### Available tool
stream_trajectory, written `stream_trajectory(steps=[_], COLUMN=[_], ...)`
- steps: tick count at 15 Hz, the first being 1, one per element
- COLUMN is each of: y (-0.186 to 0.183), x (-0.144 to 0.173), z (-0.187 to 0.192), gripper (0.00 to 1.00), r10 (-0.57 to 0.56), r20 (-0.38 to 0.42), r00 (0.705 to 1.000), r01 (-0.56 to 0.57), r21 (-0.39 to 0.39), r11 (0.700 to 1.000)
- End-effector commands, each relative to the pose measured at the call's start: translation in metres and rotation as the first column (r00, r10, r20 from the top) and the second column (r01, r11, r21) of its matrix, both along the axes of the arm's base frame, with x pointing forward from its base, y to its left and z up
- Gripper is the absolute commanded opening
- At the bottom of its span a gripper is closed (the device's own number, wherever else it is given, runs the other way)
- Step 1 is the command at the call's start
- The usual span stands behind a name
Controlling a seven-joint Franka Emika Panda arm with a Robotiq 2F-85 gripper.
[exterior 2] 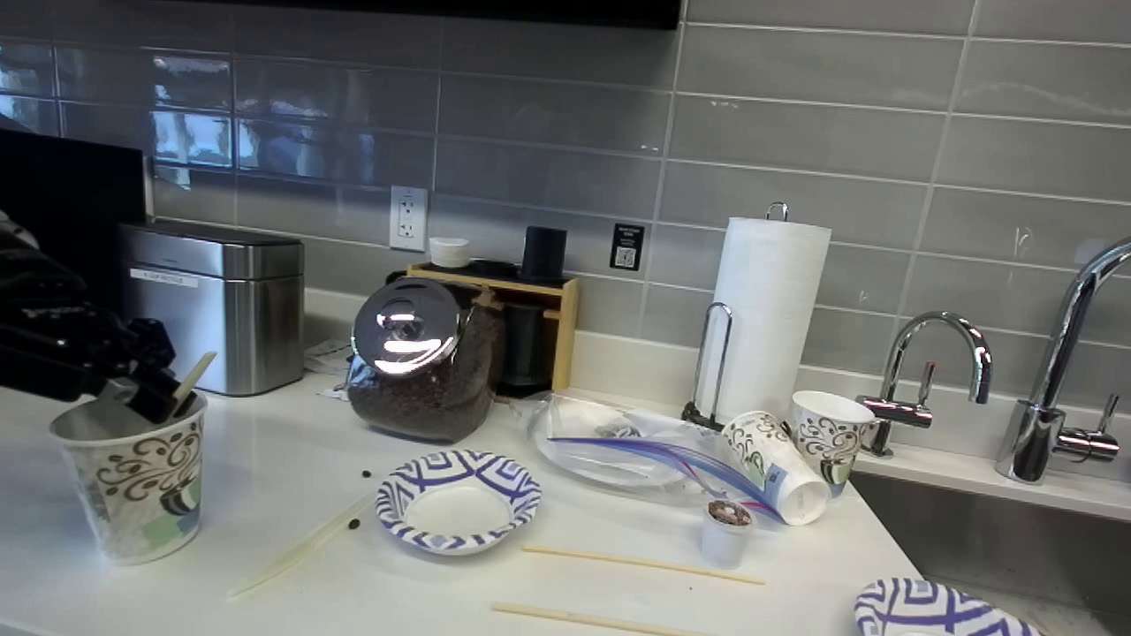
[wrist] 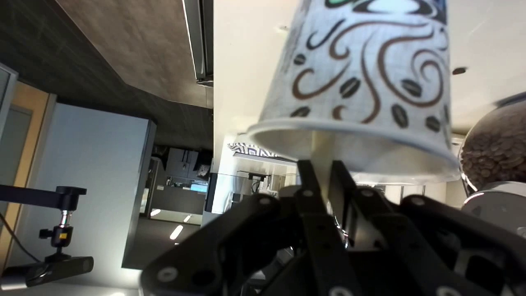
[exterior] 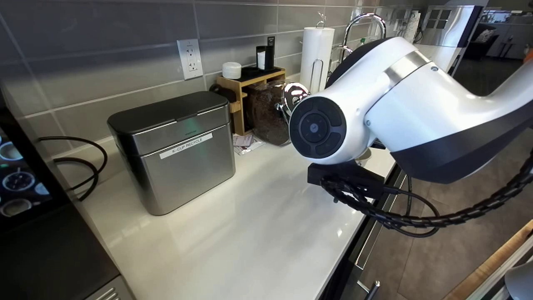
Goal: Scoop up the beans in the coffee cup with the spoon and put them onto the bowl
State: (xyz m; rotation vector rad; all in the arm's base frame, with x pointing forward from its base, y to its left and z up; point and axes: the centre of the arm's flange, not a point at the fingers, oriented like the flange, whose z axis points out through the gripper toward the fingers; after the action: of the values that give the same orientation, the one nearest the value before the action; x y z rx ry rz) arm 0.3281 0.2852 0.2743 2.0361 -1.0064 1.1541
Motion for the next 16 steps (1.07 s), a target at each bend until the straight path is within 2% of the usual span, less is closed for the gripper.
stream_trajectory(steps=[1, 6, 16], y=[0.002, 0.002, 0.015], x=[0.002, 0.005, 0.011], z=[-0.014, -0.023, -0.027], gripper=[0.03, 0.03, 0.03], r10=[-0.034, -0.058, -0.056], r20=[0.021, 0.023, -0.032], r00=[0.999, 0.998, 0.998], r01=[0.034, 0.057, 0.058], r21=[0.012, 0.024, 0.052], r11=[0.999, 0.998, 0.997])
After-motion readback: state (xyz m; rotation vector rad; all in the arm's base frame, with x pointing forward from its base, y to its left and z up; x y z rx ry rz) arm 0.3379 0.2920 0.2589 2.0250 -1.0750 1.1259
